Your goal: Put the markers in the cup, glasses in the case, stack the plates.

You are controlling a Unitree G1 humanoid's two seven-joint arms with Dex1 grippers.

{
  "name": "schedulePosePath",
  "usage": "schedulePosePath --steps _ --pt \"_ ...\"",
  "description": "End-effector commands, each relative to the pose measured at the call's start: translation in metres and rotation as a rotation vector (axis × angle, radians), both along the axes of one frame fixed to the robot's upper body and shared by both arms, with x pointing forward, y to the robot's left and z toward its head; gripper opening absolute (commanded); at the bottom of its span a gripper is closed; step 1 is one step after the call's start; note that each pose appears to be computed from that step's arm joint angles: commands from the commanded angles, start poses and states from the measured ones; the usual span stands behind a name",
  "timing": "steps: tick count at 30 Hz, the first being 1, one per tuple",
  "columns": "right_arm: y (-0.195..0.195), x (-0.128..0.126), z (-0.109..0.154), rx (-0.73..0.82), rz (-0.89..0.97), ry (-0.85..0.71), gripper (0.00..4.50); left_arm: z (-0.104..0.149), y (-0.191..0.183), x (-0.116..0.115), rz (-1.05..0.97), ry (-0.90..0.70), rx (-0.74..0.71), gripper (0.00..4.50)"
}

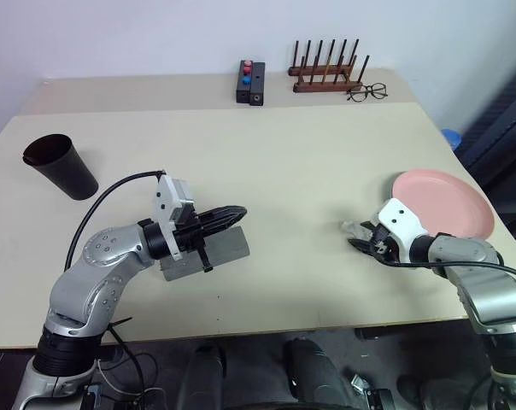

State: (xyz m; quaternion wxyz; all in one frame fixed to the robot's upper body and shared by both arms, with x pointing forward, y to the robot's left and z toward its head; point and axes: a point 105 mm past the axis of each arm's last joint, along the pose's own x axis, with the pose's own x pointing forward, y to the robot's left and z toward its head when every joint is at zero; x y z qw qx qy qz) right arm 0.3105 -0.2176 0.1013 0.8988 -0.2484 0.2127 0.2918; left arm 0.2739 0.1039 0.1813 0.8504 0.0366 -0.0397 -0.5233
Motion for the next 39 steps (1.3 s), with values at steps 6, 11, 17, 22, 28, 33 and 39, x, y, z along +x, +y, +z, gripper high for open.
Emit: schedulePosePath --steps 6,11,17,22,28,33,39 --pt "-0.009 0.007 0.017 -0.006 -0.031 -0.06 0.06 0.005 -0.001 -0.001 0.003 -0.027 -0.022 0.0" --pt "-0.033 0.024 0.051 -0.083 -0.147 -0.213 0.06 0.002 -0.001 0.0 -0.001 -0.023 -0.026 0.0" --pt "-0.088 0.037 0.088 -0.2 -0.372 -0.322 0.06 -0.006 0.002 0.004 0.001 -0.018 -0.025 0.0" --pt "-0.121 0.025 0.073 -0.353 -0.42 -0.229 0.06 -0.014 0.011 0.009 0.047 -0.027 -0.008 0.0" --pt "-0.125 0.02 0.059 -0.359 -0.374 -0.168 1.38 -0.019 0.023 0.009 0.086 -0.043 0.011 0.0" --pt "-0.124 0.027 0.069 -0.389 -0.366 -0.202 3.89 -0.016 0.035 0.014 0.143 -0.05 0.013 0.0" --pt "-0.075 0.034 0.09 -0.217 -0.124 -0.321 3.89 -0.009 0.066 0.013 0.294 -0.079 0.029 0.0"
